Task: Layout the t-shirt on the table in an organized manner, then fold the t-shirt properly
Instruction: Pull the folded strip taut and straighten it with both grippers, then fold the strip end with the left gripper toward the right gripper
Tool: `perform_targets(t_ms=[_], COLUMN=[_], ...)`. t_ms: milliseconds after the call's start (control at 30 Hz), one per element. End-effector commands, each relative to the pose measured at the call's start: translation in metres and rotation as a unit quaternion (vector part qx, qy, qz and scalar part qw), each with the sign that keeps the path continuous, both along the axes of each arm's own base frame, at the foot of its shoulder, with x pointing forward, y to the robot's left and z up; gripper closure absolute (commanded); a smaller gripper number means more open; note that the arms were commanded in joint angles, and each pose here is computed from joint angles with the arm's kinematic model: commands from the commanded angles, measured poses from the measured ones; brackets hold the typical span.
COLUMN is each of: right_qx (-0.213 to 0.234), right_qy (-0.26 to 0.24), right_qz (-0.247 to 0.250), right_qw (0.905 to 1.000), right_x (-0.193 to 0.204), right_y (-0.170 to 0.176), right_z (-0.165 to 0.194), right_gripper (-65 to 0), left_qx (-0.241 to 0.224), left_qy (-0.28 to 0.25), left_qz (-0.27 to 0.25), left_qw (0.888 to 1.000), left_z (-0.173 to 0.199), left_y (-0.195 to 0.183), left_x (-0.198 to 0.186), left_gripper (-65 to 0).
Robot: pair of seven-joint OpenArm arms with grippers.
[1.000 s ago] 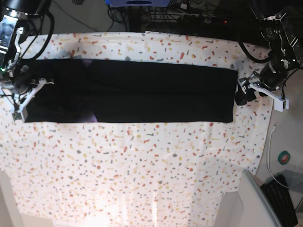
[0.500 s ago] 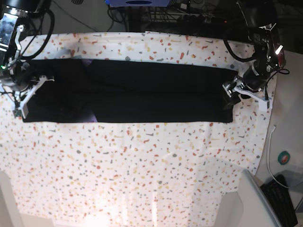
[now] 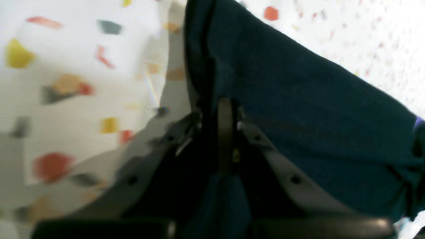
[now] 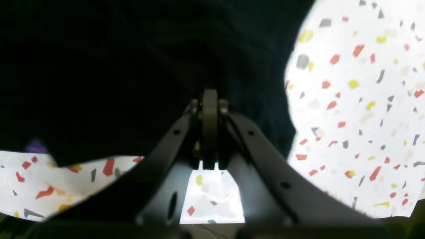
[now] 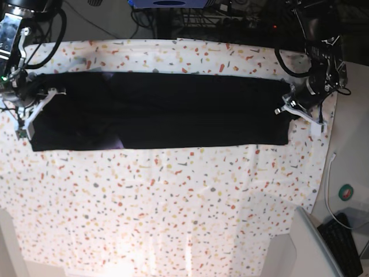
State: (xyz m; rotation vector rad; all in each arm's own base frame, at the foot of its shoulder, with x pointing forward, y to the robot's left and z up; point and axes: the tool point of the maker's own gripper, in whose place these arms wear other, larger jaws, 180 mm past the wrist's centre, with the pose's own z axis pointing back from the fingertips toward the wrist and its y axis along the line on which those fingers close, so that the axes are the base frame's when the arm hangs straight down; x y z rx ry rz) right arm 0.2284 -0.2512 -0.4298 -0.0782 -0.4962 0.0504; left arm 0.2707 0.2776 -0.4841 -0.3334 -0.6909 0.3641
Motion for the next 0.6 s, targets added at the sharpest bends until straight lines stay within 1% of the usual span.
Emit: perform_targets(t_ms=[0,67,133,200,267,367,467,567], right_qx=[-0.007,-0.007,-0.007,-0.007,-0.007,-0.006,-0.006,-0.006], right_qy=[-0.021,-0.021,-0.021,-0.021,-0.021,-0.022,-0.022,-0.022], right_qz=[0.002,0.001,0.001,0.002,0.003,0.004,0.004,0.004], right_qw=[0.9998,0.9998,0.9998,0.9998,0.9998,0.9997,0.9997,0.9997], right_x=[0.009,0.009,0.009,0.009,0.009,0.010,0.011,0.011], right_y=[-0.005,-0.006,-0.006,-0.005,-0.005,-0.004,-0.004,-0.004], right_z=[0.010,0.010,0.010,0.010,0.010,0.011,0.011,0.011], right_gripper=[0.0,0.0,0.0,0.0,0.0,0.0,0.0,0.0], left_qx=[0.031,0.055,0.080,0.101,0.117,0.123,0.114,0.094], left_qy=[-0.013,-0.030,-0.044,-0.063,-0.071,-0.076,-0.082,-0.079], left_qz=[-0.001,-0.014,-0.031,-0.051,-0.053,-0.044,-0.078,-0.103], left_qw=[0.999,0.998,0.995,0.992,0.989,0.989,0.987,0.987], left_z=[0.016,0.033,0.048,0.065,0.078,0.090,0.097,0.094], left_y=[0.021,0.026,0.026,0.019,0.012,-0.013,-0.053,-0.092], left_x=[0.008,0.010,0.002,-0.004,-0.013,-0.023,-0.026,-0.024], left_gripper=[0.0,0.0,0.0,0.0,0.0,0.0,0.0,0.0])
